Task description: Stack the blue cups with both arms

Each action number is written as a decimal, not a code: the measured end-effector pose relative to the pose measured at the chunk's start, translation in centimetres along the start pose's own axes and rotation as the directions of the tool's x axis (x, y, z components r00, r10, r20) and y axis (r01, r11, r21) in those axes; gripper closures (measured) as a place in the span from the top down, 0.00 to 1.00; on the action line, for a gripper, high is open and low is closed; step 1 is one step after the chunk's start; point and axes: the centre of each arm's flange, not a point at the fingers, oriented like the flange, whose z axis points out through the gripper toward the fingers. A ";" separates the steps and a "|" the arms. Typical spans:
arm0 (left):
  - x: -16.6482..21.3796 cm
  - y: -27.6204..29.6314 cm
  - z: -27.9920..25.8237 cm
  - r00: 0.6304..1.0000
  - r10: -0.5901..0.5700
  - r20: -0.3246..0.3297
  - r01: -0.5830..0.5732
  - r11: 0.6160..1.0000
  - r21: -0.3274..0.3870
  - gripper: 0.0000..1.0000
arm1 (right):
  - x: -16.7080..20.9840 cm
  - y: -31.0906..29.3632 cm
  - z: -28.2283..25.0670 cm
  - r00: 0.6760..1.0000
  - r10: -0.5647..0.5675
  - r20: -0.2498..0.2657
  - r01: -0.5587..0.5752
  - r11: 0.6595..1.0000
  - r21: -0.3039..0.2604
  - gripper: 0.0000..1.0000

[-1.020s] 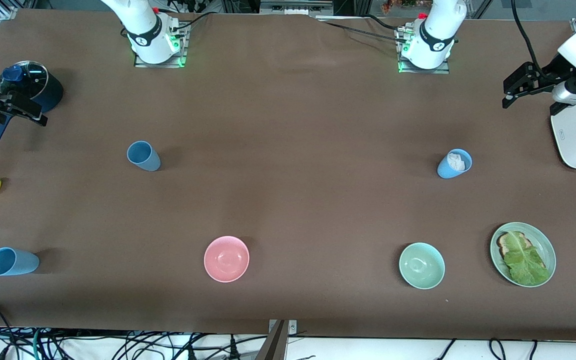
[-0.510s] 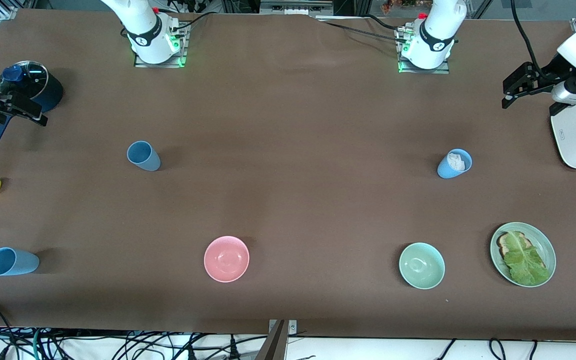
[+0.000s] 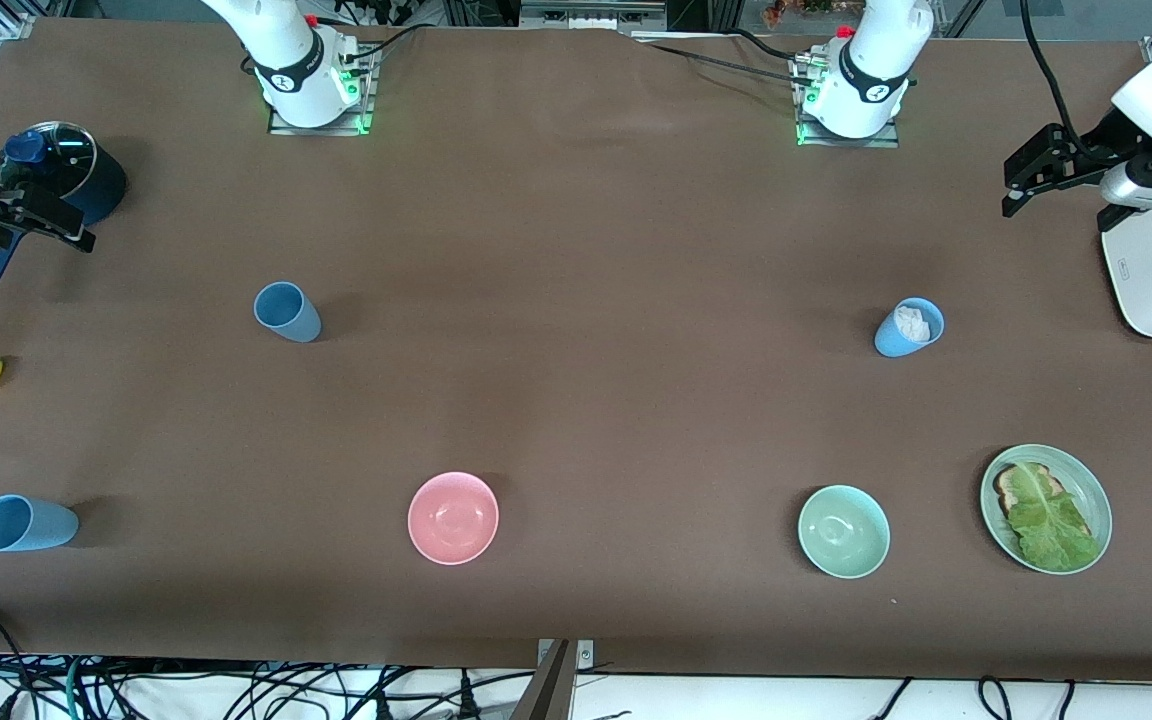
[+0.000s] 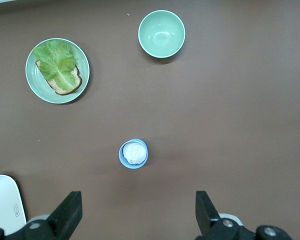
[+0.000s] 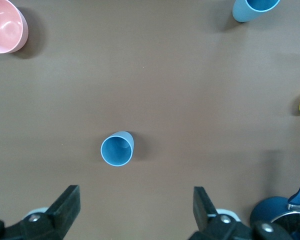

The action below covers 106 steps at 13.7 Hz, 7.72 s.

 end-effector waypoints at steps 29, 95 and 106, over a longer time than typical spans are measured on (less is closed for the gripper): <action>5.1 -0.3 11.4 0.983 0.030 0.181 -0.034 0.999 0.017 1.00 | -0.2 0.7 0.2 1.000 0.010 0.022 -0.010 1.000 0.001 1.00; -10.4 -6.9 40.3 0.958 0.066 -0.278 -0.042 0.995 0.091 0.07 | -0.2 0.7 0.2 1.000 0.011 0.024 -0.011 1.000 0.001 1.00; -3.9 -8.7 27.6 0.998 0.058 0.006 -0.058 0.998 -0.019 0.07 | -0.2 0.7 0.2 1.000 0.011 0.024 -0.011 1.000 0.001 1.00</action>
